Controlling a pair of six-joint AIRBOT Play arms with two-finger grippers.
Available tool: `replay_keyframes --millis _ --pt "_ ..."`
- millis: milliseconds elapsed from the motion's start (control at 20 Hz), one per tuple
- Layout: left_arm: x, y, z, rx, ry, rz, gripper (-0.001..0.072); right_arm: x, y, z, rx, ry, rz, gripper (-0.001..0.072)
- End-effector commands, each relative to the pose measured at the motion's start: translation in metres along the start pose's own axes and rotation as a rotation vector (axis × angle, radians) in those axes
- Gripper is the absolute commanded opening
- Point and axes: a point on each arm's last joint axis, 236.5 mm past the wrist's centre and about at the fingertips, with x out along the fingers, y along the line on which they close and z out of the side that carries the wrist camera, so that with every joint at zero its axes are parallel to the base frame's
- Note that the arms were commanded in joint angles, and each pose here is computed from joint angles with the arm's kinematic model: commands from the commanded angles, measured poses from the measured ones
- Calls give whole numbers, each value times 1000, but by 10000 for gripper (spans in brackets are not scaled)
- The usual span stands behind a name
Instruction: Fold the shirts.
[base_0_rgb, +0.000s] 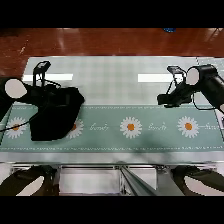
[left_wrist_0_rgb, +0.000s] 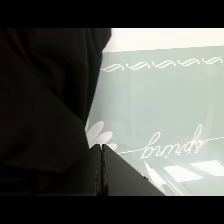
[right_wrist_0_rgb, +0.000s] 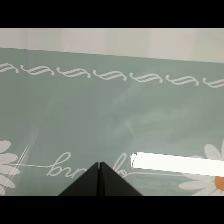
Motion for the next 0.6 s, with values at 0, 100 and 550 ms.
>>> replay_keyframes --millis 0,100,550 --pt "0 -5 2 -9 -9 -20 26 0 0 0 -1 1 0 18" --pt "0 -4 11 -3 -46 -16 26 0 0 19 -18 -82 -1 18" --pt "-15 54 96 165 -377 237 507 -2 6 65 -17 -262 18 421"
